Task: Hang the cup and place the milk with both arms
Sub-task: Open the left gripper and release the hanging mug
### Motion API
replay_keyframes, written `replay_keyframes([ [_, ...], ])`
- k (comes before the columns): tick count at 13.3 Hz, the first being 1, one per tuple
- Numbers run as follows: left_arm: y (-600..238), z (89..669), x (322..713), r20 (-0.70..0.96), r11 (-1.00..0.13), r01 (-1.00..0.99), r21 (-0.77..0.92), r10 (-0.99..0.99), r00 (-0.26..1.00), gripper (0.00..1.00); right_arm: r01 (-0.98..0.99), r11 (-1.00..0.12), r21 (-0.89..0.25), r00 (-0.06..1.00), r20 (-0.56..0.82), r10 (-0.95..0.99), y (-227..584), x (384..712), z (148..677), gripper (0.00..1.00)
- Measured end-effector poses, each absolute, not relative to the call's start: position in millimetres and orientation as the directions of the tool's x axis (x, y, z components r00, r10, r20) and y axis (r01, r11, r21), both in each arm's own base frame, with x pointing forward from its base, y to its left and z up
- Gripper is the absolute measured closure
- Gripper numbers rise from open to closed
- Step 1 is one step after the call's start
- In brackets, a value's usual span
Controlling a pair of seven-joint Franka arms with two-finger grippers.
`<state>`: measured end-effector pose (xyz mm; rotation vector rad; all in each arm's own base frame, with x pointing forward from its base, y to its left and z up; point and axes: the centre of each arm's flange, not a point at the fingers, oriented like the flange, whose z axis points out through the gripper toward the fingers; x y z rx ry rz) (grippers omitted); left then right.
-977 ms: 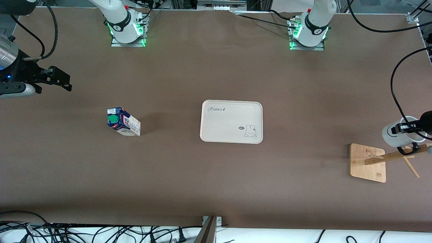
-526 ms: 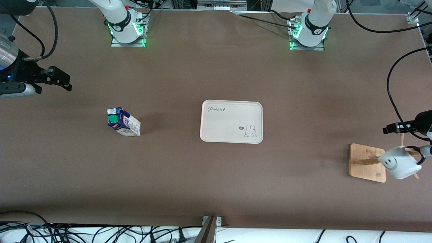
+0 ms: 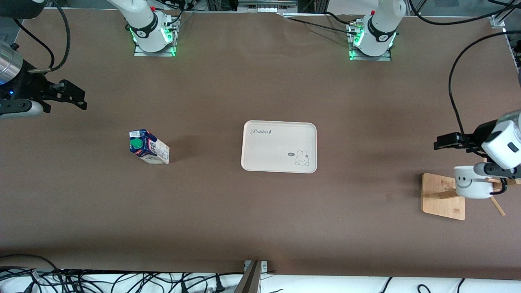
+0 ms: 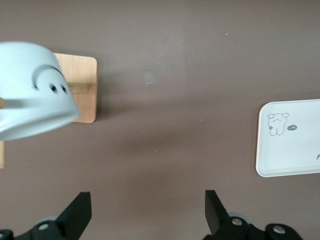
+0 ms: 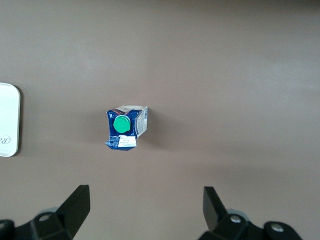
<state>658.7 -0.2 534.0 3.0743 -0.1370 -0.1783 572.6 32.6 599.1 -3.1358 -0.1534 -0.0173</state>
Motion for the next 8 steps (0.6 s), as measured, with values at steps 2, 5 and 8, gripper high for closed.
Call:
replay_keyframes([
  [2,-17,541,656,-0.107,-0.992,-0.115,0.045,-0.119,0.987,0.0,0.098,-0.995,-0.001,0.995,0.011,0.098,33,573,599,0.0],
  [5,-24,543,655,-0.105,-0.991,-0.126,0.039,-0.13,0.986,0.0,0.098,-0.995,-0.001,0.995,0.01,0.098,33,573,598,0.0],
  [8,-26,544,655,-0.104,-0.991,-0.132,0.039,-0.135,0.985,0.0,0.098,-0.995,-0.001,0.995,0.002,0.098,33,575,594,0.0],
])
